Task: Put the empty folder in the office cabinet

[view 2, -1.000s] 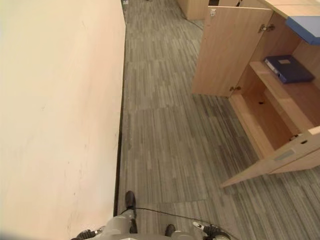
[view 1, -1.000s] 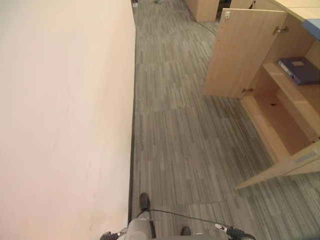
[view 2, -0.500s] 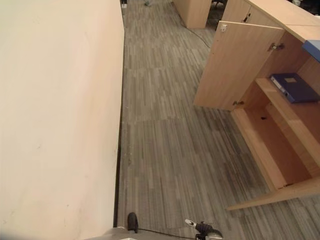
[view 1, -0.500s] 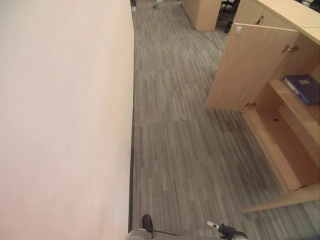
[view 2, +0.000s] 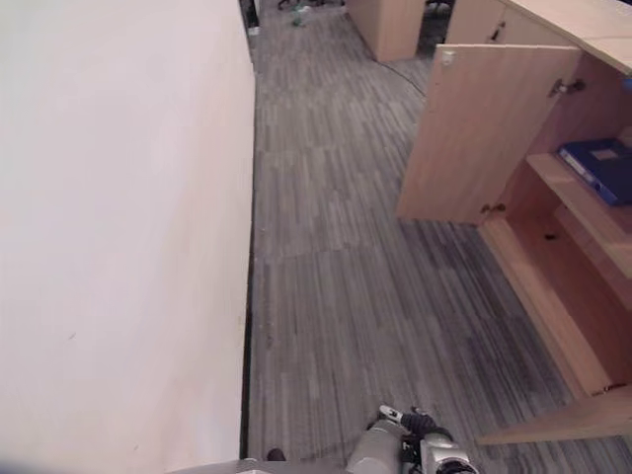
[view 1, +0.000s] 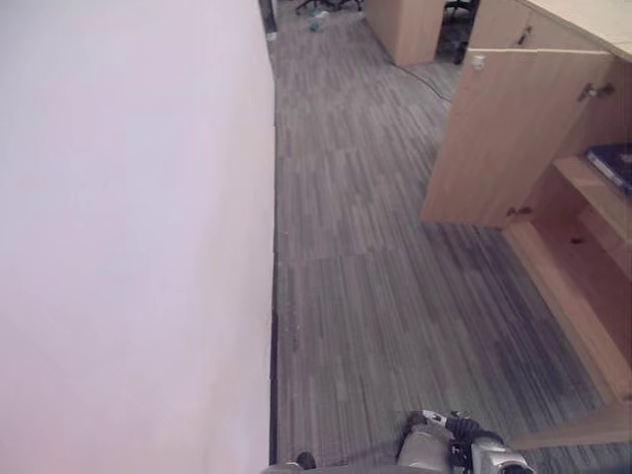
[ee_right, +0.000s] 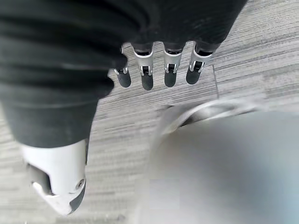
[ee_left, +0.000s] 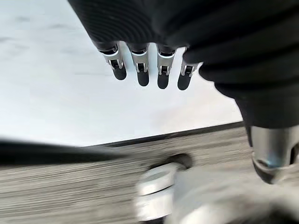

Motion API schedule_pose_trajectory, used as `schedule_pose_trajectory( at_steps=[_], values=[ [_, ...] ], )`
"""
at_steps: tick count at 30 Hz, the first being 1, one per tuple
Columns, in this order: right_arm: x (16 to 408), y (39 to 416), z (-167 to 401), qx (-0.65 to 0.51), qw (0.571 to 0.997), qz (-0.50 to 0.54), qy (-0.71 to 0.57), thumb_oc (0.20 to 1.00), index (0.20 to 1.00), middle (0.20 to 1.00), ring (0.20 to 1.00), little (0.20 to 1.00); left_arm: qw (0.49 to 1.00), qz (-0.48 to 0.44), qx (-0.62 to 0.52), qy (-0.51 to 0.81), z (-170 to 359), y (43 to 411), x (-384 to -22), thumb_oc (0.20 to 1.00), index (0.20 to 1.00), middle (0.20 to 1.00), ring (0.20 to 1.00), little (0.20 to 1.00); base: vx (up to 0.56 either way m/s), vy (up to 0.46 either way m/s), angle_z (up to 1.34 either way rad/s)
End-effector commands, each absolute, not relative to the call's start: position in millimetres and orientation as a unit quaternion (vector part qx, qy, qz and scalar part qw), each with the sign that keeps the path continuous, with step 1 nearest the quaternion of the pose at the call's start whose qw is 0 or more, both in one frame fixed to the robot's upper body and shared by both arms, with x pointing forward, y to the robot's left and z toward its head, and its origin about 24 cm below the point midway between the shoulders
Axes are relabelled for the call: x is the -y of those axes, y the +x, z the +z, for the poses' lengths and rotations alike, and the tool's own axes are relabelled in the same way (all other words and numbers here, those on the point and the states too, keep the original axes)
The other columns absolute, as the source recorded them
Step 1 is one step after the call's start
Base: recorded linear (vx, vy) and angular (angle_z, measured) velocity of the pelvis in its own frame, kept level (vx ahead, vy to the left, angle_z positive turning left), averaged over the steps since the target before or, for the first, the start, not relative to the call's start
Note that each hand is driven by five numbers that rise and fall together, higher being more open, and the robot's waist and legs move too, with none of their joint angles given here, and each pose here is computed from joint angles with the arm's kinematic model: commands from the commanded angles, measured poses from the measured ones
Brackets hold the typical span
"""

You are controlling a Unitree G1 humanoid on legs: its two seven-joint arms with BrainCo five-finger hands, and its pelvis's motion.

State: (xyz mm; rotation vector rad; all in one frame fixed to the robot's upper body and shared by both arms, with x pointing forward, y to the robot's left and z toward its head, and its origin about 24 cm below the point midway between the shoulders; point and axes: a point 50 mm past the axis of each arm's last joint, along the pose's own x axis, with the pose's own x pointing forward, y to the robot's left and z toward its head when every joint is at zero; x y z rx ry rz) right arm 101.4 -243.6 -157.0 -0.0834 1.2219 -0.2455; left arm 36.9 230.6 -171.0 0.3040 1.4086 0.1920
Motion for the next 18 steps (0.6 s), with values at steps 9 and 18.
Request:
schedule_pose_trajectory(
  at_steps=[9, 18],
  values=[
    [237, 83, -164, -0.597, 0.791, -0.133, -0.008, 1.000, 1.000, 1.000, 1.000, 1.000, 0.756, 0.098, -0.624, 0.172, -165, 58, -247, 1.000, 1.000, 1.000, 1.000, 1.000, 0.22, -0.192, 0.05],
    [244, 67, -165, -0.611, 0.777, -0.153, -0.003, 1.000, 1.000, 1.000, 1.000, 1.000, 0.783, 0.082, -0.589, 0.183, -161, 82, -245, 1.000, 1.000, 1.000, 1.000, 1.000, 0.18, -0.229, -0.01]
  ],
)
